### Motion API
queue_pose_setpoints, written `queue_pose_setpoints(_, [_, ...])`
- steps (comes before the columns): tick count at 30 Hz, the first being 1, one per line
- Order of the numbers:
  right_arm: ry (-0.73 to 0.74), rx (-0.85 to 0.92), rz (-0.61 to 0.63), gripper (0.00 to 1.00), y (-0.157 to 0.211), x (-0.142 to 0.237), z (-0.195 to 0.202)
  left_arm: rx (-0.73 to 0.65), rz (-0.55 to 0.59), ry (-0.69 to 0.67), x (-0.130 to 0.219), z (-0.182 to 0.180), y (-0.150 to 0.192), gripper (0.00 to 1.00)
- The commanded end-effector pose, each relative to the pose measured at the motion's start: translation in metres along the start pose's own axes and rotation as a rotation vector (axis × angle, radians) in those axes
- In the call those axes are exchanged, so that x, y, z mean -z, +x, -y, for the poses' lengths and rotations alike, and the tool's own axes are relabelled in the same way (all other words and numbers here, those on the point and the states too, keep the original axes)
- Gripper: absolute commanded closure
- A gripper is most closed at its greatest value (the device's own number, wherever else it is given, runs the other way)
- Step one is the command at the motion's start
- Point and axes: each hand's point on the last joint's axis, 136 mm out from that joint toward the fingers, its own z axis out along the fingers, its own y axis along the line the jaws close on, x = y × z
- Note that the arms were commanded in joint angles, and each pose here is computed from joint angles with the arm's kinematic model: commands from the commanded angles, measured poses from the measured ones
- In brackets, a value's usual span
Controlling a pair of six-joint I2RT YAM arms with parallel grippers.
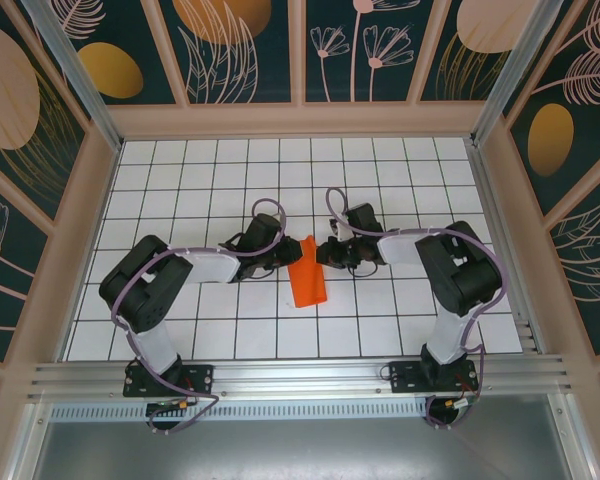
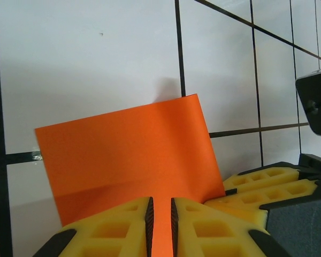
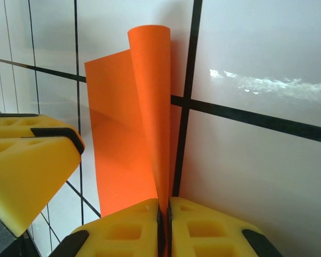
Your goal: Fold a paper plane with a square sheet of paper (pick it up from the middle)
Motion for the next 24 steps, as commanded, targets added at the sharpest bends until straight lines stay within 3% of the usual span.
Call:
queue_pose_setpoints(1, [0.008,0.023,0.003,0.86,-0.007,-0.002,0.002,0.001,0.042,0.008,0.007,0.004,-0.007,0.81])
queue_pose_setpoints(11, [0.044,0.005,0.002,0.86,-0.005,-0.004,0.015,0.004,0.146,0.006,0.026,0.009,-0.025,0.79])
queue_pose_setpoints(18, [0.080,0.001,0.002,0.84,-0.006,-0.003,0.022,0.002,0.072,0.069,0.016,0.017,-0.012,0.79])
queue_pose_setpoints(24, [0.086,-0.001,-0.001,0.84,-0.006,-0.003,0.025,0.019,-0.014,0.001,-0.003,-0.004,0.006,0.83])
